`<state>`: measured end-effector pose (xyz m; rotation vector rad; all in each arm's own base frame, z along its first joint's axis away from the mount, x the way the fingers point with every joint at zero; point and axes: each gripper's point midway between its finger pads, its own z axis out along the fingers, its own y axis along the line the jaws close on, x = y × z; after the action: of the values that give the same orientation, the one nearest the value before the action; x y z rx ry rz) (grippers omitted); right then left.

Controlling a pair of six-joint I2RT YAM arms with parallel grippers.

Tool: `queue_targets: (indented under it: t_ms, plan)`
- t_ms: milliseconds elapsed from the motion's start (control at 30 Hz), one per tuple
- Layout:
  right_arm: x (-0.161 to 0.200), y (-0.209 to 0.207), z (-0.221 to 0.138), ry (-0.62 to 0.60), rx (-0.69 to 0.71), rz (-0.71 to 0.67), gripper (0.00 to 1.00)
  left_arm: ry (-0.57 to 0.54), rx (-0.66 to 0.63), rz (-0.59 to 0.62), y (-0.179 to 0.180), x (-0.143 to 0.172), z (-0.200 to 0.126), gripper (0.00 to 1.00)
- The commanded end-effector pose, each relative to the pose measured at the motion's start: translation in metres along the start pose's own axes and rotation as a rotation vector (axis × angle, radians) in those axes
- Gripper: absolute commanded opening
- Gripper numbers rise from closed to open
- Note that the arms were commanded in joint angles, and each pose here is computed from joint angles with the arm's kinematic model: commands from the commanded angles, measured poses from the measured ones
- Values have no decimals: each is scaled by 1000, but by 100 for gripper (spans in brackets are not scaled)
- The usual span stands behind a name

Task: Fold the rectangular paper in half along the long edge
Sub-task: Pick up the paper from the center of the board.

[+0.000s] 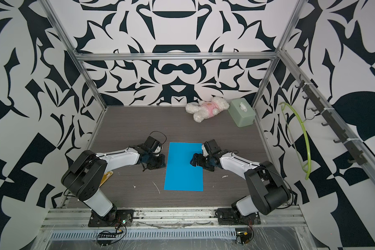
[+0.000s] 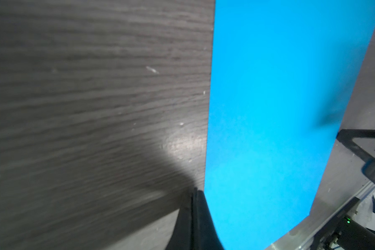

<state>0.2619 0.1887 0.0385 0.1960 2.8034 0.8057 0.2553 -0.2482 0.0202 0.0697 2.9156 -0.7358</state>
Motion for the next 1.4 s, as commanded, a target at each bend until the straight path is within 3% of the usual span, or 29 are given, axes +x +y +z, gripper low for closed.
queue_targets:
  t_ms: [0,1367]
  plan:
    - [9,-13,6,35,28,21,90,45,-20,-8,9,11,11,0]
    - [12,0,17,76,-83,18,91,92,-26,-1,14,21,27,0]
